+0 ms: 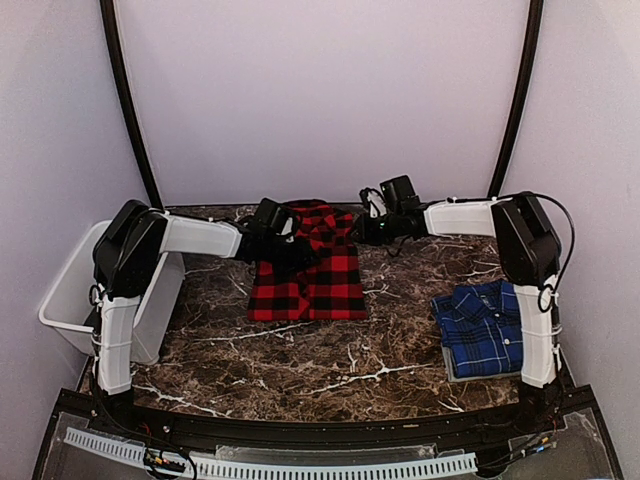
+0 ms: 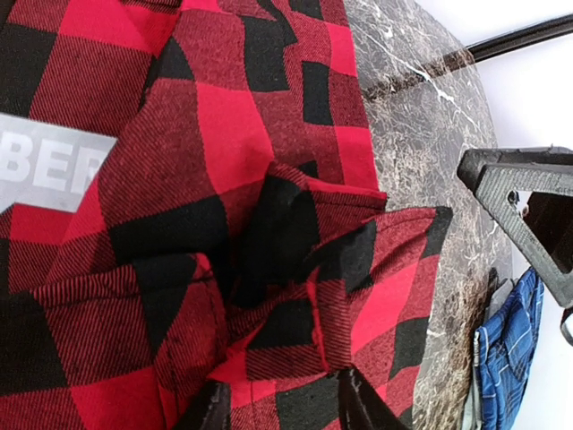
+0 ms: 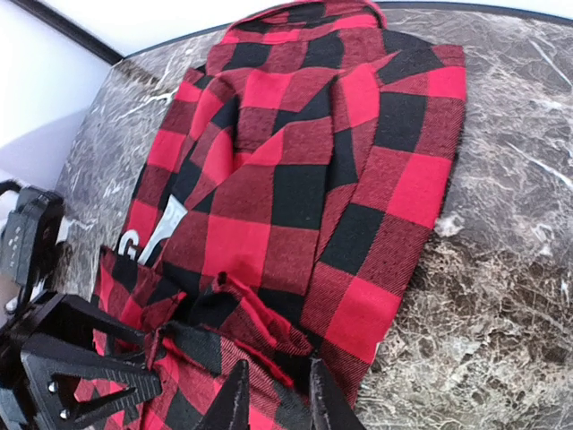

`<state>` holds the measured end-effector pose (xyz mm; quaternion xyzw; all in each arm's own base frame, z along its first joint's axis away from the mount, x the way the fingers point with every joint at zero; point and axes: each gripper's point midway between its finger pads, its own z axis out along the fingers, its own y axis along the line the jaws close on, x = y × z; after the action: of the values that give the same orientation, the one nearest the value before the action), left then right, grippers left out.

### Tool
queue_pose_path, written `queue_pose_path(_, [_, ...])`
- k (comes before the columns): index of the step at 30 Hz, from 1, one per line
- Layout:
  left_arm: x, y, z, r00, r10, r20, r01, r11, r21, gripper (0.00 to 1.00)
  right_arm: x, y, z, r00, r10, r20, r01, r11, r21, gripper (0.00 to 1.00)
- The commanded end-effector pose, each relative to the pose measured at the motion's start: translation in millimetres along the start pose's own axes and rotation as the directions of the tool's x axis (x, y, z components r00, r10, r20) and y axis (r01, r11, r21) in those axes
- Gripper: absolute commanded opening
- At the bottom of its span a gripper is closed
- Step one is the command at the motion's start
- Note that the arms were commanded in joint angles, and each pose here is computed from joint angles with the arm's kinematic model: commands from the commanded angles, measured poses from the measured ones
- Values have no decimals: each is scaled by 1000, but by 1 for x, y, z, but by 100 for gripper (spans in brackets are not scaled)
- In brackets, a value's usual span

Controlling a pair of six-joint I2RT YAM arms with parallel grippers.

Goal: Fold and stack the long sleeve shirts
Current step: Fold the rectangle-folded shirt at the center of the board.

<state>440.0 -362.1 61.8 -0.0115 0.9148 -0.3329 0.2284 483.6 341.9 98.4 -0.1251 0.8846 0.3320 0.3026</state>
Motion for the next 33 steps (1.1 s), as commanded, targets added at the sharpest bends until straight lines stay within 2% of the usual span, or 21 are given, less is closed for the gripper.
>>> queue_pose_path(1, [-22,-5,-14,998,51,45,-50,999,-17,42,-14,-3,-7,1000,-23,14,22,995,93,29])
queue_pose_path(3, [-27,-8,-19,995,73,62,-72,997,-17,43,-13,-5,-14,999,-28,16,26,992,119,30])
queue_pose_path(8, [-41,-15,-38,986,115,120,-114,993,-12,50,0,19,-23,998,-58,6,57,995,85,30])
queue_pose_path(10, [-46,-18,-44,982,126,140,-127,992,-3,53,11,32,-20,998,-63,-13,63,997,39,29])
queue_pose_path(16, [-58,-15,-56,977,108,185,-110,994,-1,54,40,74,3,992,-100,-81,91,990,-103,21])
queue_pose_path(19, [-61,-15,-64,974,96,204,-98,995,1,52,45,79,20,989,-111,-102,98,988,-123,19])
queue_pose_path(26, [-45,2,-75,978,80,191,-74,997,-36,39,36,66,64,986,-115,-125,101,989,-111,18])
queue_pose_path(33, [-31,23,-81,983,57,174,-44,996,-80,36,40,50,97,984,-84,-160,65,991,-119,20])
